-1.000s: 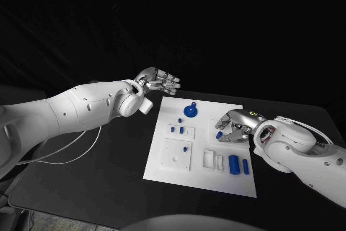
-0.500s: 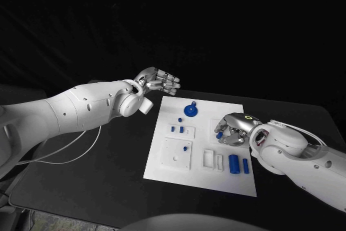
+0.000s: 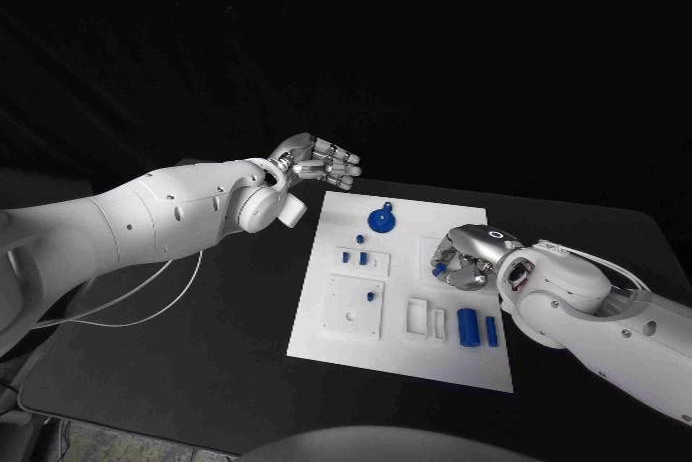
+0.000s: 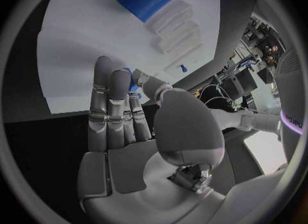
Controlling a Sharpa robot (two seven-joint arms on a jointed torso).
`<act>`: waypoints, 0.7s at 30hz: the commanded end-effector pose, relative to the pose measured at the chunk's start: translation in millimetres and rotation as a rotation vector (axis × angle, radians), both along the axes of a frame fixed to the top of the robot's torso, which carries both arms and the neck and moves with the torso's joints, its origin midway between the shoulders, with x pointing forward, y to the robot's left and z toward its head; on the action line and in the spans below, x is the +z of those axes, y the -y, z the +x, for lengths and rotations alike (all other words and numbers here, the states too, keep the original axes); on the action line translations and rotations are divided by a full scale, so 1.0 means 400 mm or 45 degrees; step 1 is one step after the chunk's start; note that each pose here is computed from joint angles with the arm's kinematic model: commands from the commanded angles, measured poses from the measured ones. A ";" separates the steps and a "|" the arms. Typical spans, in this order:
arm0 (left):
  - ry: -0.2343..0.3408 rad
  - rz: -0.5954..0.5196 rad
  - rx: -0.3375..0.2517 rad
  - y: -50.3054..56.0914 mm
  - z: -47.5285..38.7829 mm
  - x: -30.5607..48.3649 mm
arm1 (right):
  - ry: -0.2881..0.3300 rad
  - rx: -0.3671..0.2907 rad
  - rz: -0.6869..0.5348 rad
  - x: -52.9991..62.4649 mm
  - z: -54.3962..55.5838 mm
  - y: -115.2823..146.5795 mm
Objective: Assemble the parts on the task board
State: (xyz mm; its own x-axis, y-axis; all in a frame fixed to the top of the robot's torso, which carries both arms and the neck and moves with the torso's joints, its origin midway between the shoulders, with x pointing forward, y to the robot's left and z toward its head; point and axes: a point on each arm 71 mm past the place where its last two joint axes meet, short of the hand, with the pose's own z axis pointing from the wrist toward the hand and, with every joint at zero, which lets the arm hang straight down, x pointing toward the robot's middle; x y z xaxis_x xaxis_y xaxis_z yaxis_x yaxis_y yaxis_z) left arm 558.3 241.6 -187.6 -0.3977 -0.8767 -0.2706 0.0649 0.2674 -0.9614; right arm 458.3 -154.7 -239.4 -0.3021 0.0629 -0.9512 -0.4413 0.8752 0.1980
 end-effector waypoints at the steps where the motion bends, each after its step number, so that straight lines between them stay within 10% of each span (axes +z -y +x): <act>1: 0.004 -0.018 -0.021 0.005 -0.002 0.002 | 0.022 0.004 -0.003 0.001 -0.002 -0.005; 21: -0.006 -0.015 -0.020 -0.001 -0.001 0.001 | 0.123 -0.041 0.100 0.030 -0.009 -0.004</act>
